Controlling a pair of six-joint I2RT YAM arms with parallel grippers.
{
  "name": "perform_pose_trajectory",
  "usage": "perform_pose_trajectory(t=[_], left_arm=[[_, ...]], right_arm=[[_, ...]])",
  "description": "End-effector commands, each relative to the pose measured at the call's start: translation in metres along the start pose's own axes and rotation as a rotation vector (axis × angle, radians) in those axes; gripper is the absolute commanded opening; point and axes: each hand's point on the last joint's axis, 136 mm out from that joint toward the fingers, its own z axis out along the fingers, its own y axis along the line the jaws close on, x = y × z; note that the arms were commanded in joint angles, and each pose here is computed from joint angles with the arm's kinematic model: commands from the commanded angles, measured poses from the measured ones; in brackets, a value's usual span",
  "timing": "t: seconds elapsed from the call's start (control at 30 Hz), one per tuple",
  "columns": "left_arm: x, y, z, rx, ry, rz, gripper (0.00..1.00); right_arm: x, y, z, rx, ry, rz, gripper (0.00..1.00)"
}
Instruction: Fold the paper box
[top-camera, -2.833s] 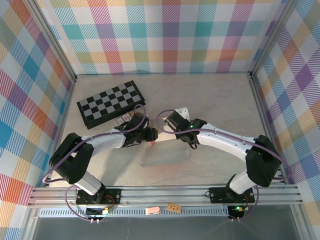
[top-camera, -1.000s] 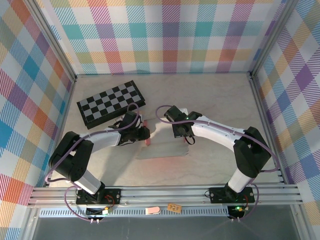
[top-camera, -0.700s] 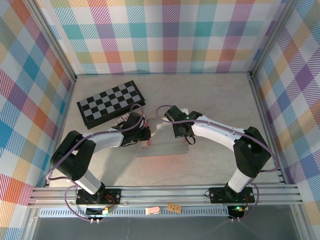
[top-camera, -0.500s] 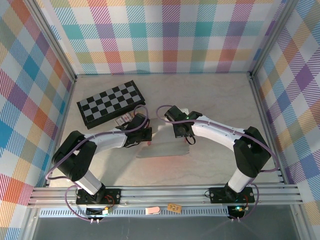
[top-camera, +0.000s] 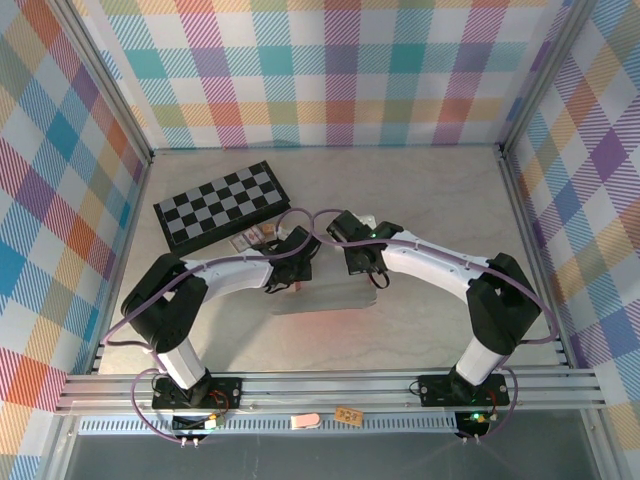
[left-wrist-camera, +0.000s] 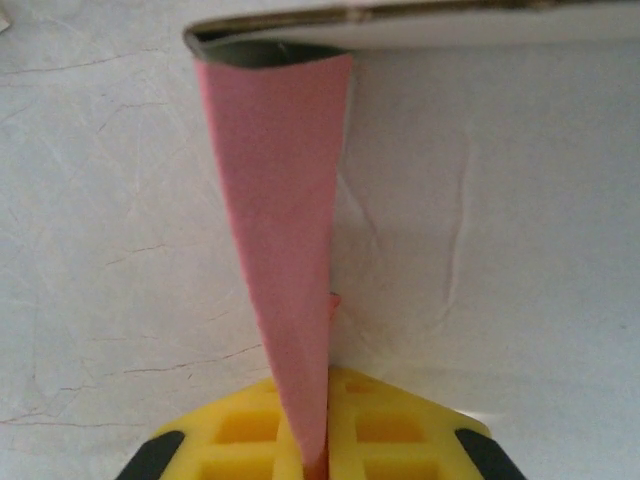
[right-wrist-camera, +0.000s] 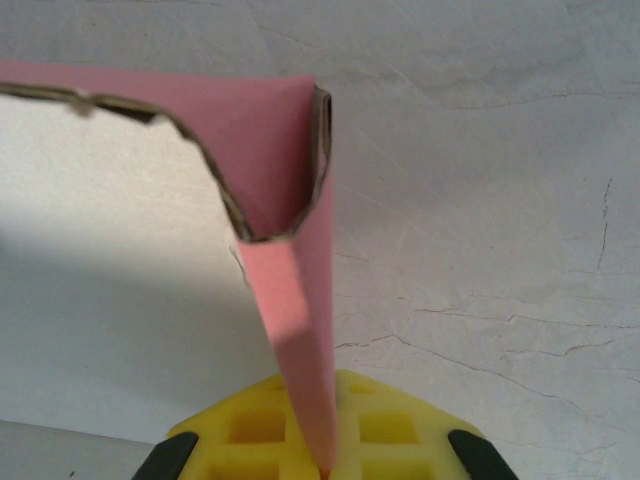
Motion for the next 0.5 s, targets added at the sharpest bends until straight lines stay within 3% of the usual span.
perform_pose_trajectory(t=[0.0, 0.23, 0.47], left_arm=[[0.063, 0.073, 0.014, -0.279, 0.194, 0.093, 0.13], [0.062, 0.072, 0.014, -0.281, 0.198, 0.112, 0.14], [0.071, 0.085, 0.017, -0.343, 0.232, 0.124, 0.04]], right_arm=[[-0.012, -0.006, -0.007, 0.035, -0.039, 0.030, 0.00], [-0.013, -0.006, -0.007, 0.035, -0.041, 0.027, 0.00], [-0.013, -0.007, -0.009, 0.034, -0.045, 0.029, 0.00]])
